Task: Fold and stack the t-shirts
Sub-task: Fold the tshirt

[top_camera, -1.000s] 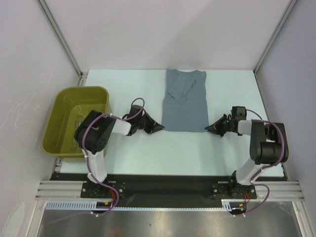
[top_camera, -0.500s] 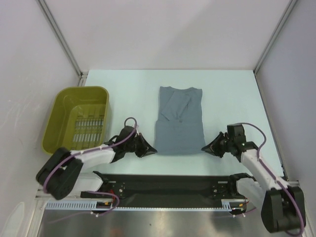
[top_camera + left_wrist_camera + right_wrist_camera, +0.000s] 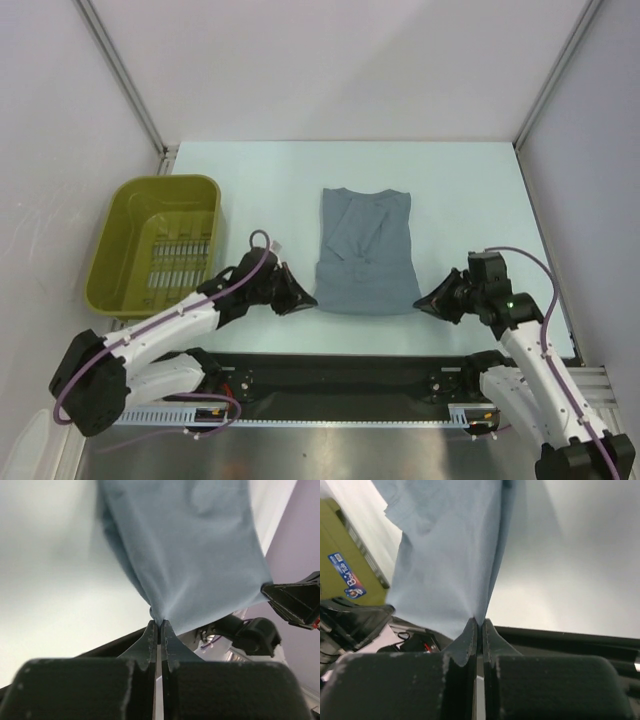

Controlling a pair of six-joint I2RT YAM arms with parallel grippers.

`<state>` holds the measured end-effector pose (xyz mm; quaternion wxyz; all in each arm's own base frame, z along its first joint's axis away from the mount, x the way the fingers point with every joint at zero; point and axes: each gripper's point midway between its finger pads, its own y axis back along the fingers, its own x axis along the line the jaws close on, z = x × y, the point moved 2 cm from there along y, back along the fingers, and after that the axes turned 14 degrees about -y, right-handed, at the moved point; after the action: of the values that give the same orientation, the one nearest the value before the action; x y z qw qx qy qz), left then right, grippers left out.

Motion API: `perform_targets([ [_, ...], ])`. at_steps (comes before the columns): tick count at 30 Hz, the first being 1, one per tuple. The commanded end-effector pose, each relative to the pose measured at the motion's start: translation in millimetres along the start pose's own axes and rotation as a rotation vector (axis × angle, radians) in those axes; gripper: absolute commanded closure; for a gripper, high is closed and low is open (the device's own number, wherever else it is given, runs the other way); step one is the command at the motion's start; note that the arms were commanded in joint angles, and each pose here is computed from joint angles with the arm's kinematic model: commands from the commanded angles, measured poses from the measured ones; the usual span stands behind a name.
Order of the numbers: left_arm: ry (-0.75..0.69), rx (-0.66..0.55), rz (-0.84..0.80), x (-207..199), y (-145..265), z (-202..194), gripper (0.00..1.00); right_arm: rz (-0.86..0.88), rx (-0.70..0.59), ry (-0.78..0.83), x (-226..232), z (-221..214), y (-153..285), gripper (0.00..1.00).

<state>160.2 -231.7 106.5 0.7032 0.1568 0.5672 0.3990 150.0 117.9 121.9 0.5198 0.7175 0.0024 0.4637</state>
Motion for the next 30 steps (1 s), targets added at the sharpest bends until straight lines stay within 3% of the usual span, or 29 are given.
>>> perform_targets([
  [1,-0.102,-0.052,0.036,-22,8,38,1.00,0.025,-0.087,0.087,40,25,14,1.00],
  [8,-0.152,-0.092,0.005,-54,6,122,1.00,0.079,-0.122,0.105,100,78,0,1.00],
  [14,-0.136,-0.039,-0.004,-50,-33,178,0.99,0.041,-0.065,0.110,129,119,-49,1.00],
  [19,-0.133,0.001,-0.008,-45,-64,206,1.00,0.030,-0.056,0.107,155,159,-79,1.00],
  [26,-0.171,-0.102,-0.023,-66,-55,251,1.00,0.060,-0.062,0.108,185,185,-86,1.00],
  [30,-0.118,-0.082,-0.042,-57,-68,258,1.00,0.062,-0.043,0.088,189,194,-100,1.00],
])
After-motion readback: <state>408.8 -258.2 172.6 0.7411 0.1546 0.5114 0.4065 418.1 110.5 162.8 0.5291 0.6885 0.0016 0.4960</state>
